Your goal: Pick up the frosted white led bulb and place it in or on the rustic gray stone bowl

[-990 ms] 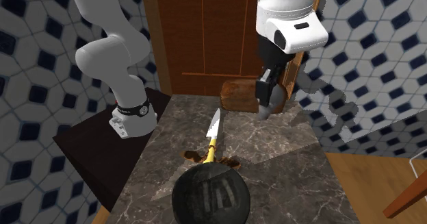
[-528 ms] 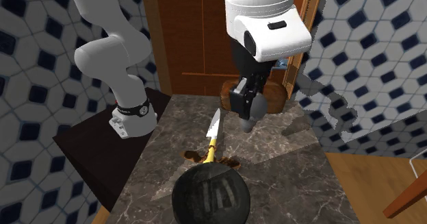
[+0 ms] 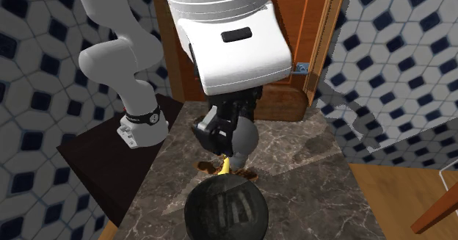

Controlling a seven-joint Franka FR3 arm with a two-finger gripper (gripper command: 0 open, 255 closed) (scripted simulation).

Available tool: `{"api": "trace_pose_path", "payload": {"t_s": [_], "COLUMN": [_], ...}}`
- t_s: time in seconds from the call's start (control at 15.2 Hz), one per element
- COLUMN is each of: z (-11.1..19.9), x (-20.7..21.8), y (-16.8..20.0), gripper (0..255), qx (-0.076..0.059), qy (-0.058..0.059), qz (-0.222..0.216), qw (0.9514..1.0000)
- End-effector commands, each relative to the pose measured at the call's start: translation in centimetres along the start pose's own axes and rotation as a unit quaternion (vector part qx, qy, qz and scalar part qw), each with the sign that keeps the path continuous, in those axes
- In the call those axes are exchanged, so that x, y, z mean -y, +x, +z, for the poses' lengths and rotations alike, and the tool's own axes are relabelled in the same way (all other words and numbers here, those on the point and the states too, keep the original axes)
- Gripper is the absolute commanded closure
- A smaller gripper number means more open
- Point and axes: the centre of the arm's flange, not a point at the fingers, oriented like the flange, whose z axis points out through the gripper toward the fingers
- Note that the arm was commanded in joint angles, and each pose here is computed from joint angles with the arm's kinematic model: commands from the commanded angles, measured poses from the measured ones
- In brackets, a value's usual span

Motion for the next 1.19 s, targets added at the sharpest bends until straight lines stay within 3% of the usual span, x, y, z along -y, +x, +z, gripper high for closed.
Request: {"api": "trace_pose_path", "payload": {"t_s": [0.0,1.12], "z": [-1.2,7.6], "x": [-3.0,-5.1], "y": [-0.5,-0.3], "gripper": [255,255], "qx": [0.0,0.0], "qy": [0.0,0.0], "qz": [-0.001,-0.001], "qw": [1.0,1.0]}}
